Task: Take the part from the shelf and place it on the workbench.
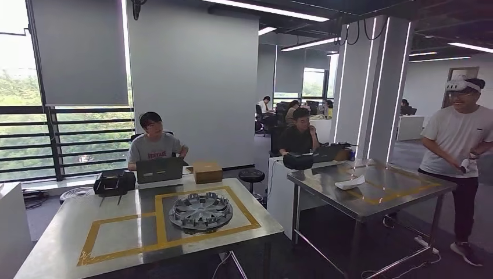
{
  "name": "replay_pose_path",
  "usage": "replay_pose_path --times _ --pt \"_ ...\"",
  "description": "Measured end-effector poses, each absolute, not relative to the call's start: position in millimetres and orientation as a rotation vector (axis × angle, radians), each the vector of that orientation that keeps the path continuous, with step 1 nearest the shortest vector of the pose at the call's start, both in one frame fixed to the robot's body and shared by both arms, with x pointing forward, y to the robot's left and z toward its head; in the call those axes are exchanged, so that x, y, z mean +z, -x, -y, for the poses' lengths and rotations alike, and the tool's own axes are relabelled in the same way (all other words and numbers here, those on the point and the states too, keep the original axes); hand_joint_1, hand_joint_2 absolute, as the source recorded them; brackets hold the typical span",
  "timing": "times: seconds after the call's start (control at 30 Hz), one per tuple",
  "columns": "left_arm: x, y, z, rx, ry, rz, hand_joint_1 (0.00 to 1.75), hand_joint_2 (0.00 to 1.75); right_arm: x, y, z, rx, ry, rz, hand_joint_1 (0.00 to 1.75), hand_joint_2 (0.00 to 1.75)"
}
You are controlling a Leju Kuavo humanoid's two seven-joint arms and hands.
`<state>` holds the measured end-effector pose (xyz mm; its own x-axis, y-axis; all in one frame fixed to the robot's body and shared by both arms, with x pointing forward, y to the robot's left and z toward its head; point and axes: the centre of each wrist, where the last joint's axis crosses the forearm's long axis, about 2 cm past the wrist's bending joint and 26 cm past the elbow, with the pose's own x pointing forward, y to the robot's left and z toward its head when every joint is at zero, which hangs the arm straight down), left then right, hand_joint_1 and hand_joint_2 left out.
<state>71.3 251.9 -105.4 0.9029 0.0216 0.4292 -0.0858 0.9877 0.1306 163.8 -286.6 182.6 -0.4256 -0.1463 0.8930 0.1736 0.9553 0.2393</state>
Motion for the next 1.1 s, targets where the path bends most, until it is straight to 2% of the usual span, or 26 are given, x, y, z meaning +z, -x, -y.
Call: replay_pose_path --times 1.1 --pt "-105.5 -70.8 -251.0 0.025 -0.139 0.434 0.00 0.00 176.3 -163.2 285.1 -0.365 0.015 1.951 0.00 0.00"
